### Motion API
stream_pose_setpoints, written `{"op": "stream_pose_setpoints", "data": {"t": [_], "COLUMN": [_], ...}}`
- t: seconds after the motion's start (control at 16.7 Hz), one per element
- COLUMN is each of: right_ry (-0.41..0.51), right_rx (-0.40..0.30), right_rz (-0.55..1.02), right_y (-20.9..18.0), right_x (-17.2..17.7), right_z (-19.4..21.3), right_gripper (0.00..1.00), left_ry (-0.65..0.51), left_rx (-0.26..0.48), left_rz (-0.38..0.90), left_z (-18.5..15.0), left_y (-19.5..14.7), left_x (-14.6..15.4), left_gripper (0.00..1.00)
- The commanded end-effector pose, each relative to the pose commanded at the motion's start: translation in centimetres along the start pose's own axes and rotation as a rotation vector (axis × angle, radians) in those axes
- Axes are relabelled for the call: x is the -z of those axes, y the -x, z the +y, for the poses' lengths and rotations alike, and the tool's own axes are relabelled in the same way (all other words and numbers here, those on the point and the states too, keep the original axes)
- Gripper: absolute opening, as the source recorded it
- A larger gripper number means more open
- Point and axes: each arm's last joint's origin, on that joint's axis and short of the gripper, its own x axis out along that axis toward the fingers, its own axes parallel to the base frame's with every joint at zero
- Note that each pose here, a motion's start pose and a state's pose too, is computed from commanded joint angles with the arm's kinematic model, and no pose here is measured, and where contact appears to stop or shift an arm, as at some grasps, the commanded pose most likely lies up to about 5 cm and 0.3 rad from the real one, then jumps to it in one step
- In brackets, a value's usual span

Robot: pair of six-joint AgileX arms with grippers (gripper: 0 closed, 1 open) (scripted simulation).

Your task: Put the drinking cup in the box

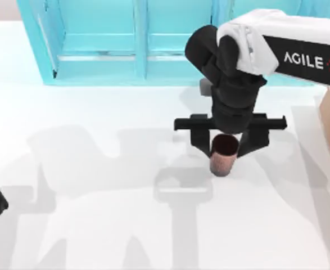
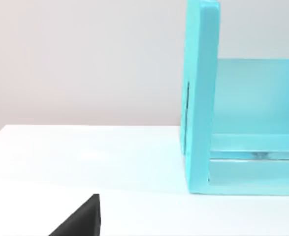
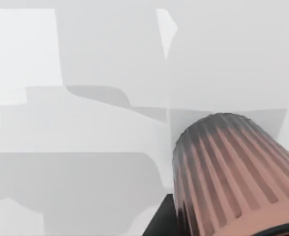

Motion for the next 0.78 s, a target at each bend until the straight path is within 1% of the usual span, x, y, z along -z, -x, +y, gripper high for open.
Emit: {"op": "stream_pose_setpoints", "data": {"t": [0.3, 0.48, 0.54, 0.66, 0.78], "right_ry": [-0.001, 0.044, 0.059, 0.083, 0.093], "right_rx": [-0.002, -0.032, -0.045, -0.059, -0.049], "right_rz": [-0.002, -0.048, -0.072, -0.12, -0.153], "right_y": [0.1, 1.8, 2.8, 5.1, 7.3], "right_x": [0.0, -0.6, -1.2, -2.5, -3.6], "right_z": [-0.1, -0.7, -1.7, -5.1, -10.3], "right_gripper": [0.0, 0.0, 0.0, 0.0, 0.0], "left_ry": [0.0, 0.0, 0.0, 0.0, 0.0], "left_rx": [0.0, 0.0, 0.0, 0.0, 0.0], "left_rz": [0.0, 0.0, 0.0, 0.0, 0.0], "left_z": [0.0, 0.0, 0.0, 0.0, 0.0], "left_y": [0.0, 0.0, 0.0, 0.0, 0.0], "left_x": [0.0, 0.0, 0.0, 0.0, 0.0], "left_gripper": [1.0, 1.0, 1.0, 1.0, 1.0]}}
